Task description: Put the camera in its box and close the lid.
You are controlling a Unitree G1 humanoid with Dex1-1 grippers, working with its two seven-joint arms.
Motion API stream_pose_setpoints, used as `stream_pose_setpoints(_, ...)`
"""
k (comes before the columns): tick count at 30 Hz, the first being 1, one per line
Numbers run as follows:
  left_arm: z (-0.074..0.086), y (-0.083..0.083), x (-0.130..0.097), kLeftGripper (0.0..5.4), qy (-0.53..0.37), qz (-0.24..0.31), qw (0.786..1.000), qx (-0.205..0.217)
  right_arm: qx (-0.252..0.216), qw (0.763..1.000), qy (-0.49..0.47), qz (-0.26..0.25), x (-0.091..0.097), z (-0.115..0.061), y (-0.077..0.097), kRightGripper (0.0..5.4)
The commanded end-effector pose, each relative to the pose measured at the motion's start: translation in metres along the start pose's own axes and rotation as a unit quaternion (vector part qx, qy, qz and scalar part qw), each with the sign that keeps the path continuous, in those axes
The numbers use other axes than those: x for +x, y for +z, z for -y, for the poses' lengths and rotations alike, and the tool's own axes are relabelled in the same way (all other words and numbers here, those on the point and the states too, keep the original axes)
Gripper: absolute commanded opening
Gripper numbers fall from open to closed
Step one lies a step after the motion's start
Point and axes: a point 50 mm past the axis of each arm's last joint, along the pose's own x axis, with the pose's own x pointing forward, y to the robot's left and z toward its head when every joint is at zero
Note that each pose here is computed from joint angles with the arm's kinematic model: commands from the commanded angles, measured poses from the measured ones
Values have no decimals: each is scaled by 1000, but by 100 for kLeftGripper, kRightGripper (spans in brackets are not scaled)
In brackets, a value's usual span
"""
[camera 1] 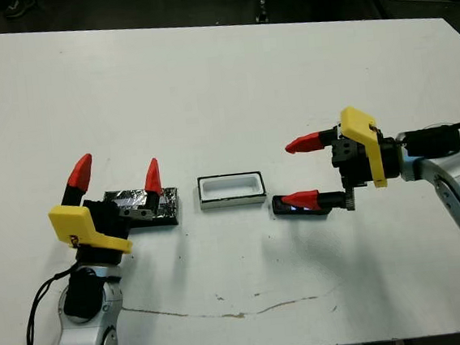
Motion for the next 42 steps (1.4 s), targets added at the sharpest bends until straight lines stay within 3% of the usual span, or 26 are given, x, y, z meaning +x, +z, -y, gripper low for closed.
stream_pose_setpoints(1, 1, -2, 0, 538, 3, -7, 1000, 0, -20, 999, -2, -27, -3, 4, -3, 540)
stream_pose_setpoints(19, 1, -2, 0, 538, 3, -7, 1000, -2, -73, 995, 34, -62, 0, 12, -17, 540)
stream_pose_setpoints(42, 1, -4, -1, 538, -1, -7, 1000, -8, -61, 995, 48, -65, 8, 3, -30, 540)
